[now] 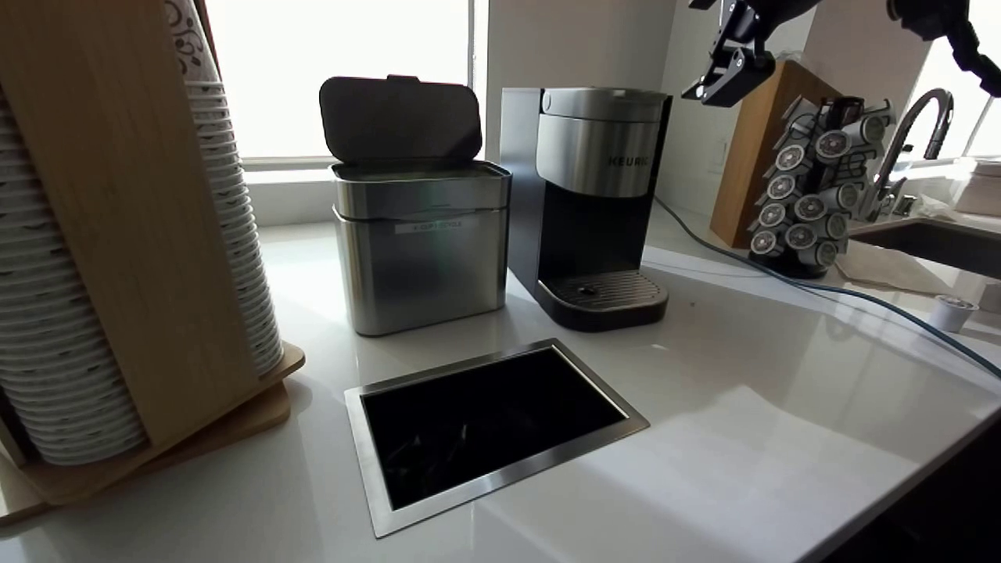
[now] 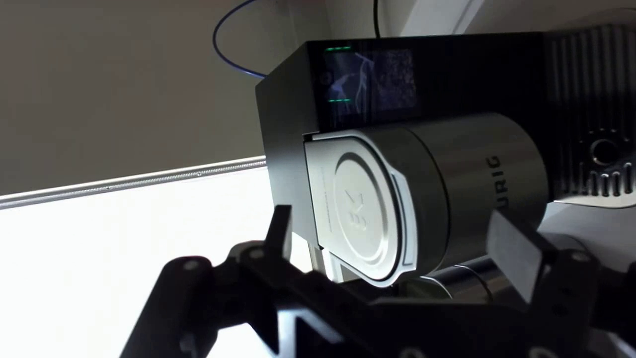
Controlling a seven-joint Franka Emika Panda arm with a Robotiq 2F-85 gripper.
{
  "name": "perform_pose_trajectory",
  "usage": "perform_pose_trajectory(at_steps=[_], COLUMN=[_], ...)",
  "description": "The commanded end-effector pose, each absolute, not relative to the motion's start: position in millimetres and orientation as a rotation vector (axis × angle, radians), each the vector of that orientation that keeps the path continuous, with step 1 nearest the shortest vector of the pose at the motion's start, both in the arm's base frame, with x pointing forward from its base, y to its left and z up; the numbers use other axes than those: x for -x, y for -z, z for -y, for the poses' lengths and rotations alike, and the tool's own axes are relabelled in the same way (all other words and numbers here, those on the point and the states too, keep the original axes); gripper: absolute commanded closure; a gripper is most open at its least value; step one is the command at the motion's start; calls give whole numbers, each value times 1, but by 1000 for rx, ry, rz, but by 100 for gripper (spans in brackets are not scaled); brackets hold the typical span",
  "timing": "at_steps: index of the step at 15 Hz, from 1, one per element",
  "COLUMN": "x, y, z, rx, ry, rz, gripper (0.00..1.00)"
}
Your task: Open the coffeemaker then remove the coffee pod from the chamber.
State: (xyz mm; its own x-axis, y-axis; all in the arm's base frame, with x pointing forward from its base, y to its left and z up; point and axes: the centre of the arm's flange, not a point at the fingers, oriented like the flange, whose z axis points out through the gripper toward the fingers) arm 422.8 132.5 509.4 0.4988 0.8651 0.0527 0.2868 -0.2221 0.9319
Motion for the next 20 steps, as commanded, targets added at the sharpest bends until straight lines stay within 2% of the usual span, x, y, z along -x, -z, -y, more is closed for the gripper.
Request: perform_pose_trajectory(at_steps=[1, 20], x=[-425, -486], y=[-509, -477], z=[-129, -125], rx=[-1754, -1735], ry=[-736, -830], rz=[-981, -991], gripper=[0, 0])
